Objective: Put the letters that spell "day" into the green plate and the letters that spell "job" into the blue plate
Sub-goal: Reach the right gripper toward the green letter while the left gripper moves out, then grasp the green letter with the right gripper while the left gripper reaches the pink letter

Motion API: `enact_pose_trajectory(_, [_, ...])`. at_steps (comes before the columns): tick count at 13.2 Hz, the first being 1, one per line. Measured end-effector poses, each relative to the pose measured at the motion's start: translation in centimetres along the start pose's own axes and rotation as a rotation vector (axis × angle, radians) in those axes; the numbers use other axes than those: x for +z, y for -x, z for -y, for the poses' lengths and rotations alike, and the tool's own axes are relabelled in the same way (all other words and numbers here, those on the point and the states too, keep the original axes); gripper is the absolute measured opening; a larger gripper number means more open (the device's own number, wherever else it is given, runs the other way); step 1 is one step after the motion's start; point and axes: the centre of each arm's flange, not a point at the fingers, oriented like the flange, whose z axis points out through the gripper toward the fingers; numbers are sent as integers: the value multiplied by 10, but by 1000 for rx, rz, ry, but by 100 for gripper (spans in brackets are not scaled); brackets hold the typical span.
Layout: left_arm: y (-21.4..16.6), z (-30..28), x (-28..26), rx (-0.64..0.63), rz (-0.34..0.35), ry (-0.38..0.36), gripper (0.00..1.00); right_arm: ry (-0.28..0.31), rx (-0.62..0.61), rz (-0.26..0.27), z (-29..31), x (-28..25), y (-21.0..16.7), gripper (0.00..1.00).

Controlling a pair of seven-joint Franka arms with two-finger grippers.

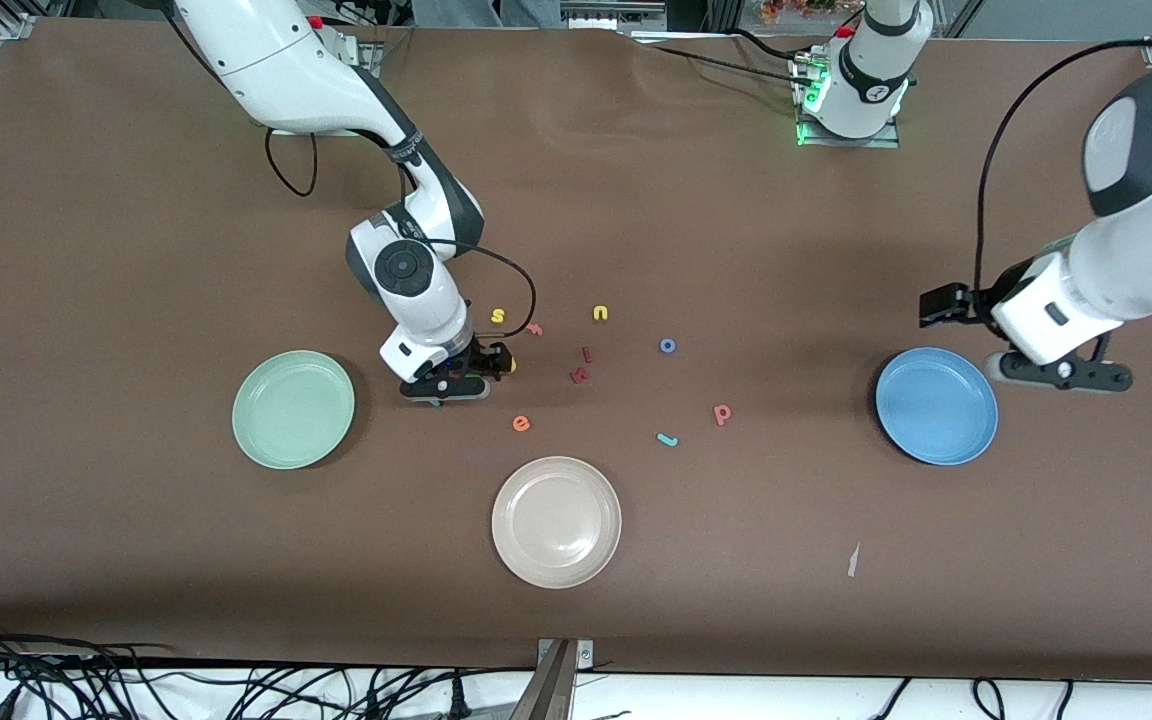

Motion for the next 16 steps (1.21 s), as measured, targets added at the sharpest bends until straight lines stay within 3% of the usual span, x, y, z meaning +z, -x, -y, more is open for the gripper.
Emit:
enact_pose_trajectory(3, [-22,-12,38,-5,31,115,100,4,-3,6,-2,4,4,87])
enact_pose_trajectory(6, [-49,-40,86,25,30,147,100,3,-5,2,-2,4,4,81])
enact_pose_trajectory(8, [-61,-83,115,79,9,129,100,7,-16,-4,-2,3,4,69])
enact_pose_trajectory(13, [-86,-132,183,94,-47,92,100,15,-38,-12,0,2,5,59])
enact_pose_trajectory(16, [-91,-152,212,47,-70,-8,100,13,-42,-17,1,1,4,47])
